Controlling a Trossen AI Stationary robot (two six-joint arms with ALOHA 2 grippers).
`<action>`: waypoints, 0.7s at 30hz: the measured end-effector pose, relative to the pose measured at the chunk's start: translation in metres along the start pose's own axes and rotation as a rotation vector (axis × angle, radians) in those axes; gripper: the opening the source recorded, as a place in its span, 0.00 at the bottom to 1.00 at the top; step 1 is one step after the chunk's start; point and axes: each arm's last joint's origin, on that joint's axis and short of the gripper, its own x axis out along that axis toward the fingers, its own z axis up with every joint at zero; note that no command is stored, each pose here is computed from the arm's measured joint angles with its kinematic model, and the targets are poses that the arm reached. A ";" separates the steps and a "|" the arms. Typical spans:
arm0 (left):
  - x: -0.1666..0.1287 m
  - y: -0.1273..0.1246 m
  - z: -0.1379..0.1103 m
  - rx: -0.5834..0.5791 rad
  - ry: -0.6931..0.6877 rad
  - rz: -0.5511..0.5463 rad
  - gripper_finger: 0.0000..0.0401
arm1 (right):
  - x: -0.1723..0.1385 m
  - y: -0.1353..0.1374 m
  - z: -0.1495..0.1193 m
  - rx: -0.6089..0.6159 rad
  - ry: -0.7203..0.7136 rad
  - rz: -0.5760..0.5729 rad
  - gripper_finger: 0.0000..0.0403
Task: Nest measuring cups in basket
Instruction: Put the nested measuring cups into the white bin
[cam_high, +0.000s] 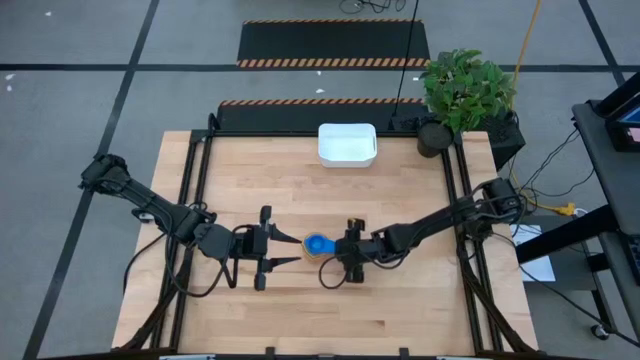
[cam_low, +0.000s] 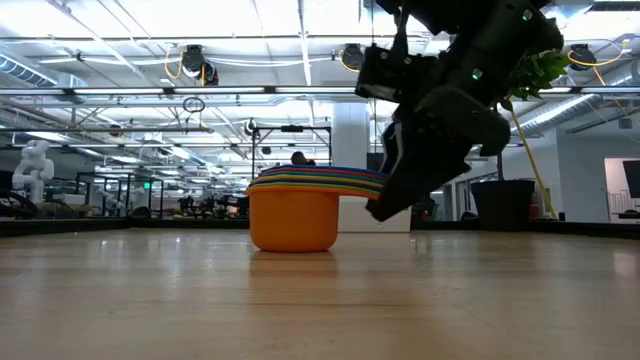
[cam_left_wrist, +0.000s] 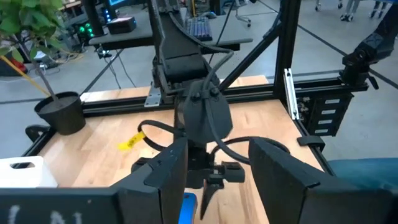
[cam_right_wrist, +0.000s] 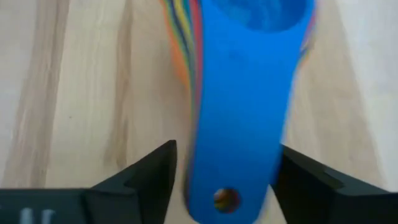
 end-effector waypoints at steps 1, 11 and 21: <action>0.000 0.000 0.000 0.010 0.000 0.000 0.44 | -0.002 -0.001 0.000 0.001 0.003 -0.003 0.56; 0.002 0.006 0.000 0.022 0.002 0.021 0.44 | -0.008 -0.010 0.002 -0.003 0.028 0.028 0.36; 0.004 0.009 0.000 0.016 0.004 0.028 0.44 | -0.007 -0.010 0.001 -0.008 0.028 0.005 0.50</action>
